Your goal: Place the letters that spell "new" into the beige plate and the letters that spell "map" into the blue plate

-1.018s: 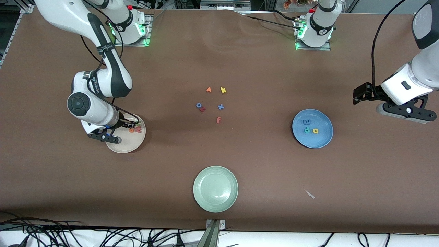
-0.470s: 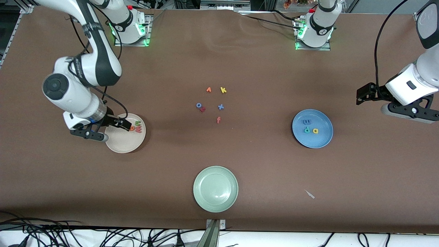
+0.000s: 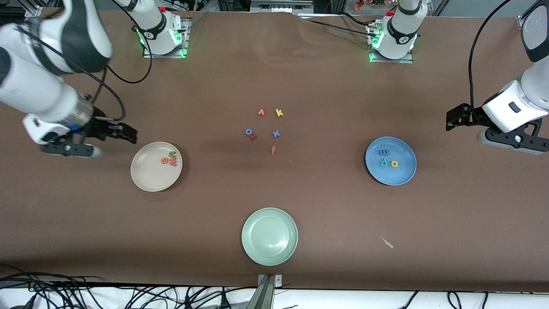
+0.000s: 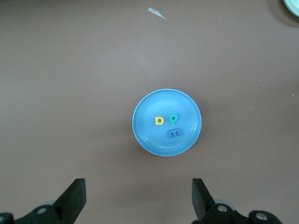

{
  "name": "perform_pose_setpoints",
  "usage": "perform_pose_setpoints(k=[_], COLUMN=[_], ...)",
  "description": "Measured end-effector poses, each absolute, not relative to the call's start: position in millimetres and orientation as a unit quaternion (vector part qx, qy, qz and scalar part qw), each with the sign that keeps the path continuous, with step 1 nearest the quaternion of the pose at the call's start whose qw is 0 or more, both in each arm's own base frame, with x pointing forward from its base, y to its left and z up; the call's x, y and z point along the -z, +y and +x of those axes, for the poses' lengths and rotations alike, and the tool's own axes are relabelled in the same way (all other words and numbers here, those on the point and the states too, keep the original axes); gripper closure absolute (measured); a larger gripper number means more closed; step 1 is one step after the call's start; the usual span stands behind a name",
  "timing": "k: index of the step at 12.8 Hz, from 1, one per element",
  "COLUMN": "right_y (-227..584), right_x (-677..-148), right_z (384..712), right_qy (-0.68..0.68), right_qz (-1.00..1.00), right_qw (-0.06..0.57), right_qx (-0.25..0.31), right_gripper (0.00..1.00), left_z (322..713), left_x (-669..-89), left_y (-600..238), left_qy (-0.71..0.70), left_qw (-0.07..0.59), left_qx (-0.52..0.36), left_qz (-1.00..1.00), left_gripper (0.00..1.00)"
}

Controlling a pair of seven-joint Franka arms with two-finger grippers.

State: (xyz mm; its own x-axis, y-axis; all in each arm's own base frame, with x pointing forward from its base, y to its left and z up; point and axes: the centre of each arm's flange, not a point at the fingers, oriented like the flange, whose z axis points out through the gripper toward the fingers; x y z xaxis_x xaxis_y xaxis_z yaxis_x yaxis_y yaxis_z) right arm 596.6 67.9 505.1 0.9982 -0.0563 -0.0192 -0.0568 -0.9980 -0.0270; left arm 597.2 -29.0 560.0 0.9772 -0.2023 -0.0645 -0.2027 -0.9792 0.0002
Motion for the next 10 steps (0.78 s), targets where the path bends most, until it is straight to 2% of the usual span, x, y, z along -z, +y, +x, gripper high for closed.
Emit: perform_pose_setpoints(k=[4, 10], right_y=[20.9, 22.1], right_x=[-540.5, -548.4], right_z=[584.1, 581.5], right_qy=[0.002, -0.022], right_qz=[-1.000, -1.000], right_qw=[0.018, 0.014], right_qx=[-0.004, -0.006], right_gripper=[0.00, 0.00], left_z=[596.2, 596.1], left_x=[-561.4, -561.1], left_y=[-27.3, -26.8], left_qy=[0.100, 0.100], left_qw=[0.003, 0.003], left_qx=[-0.036, -0.037], left_qz=[-0.994, -0.994], left_gripper=[0.00, 0.00])
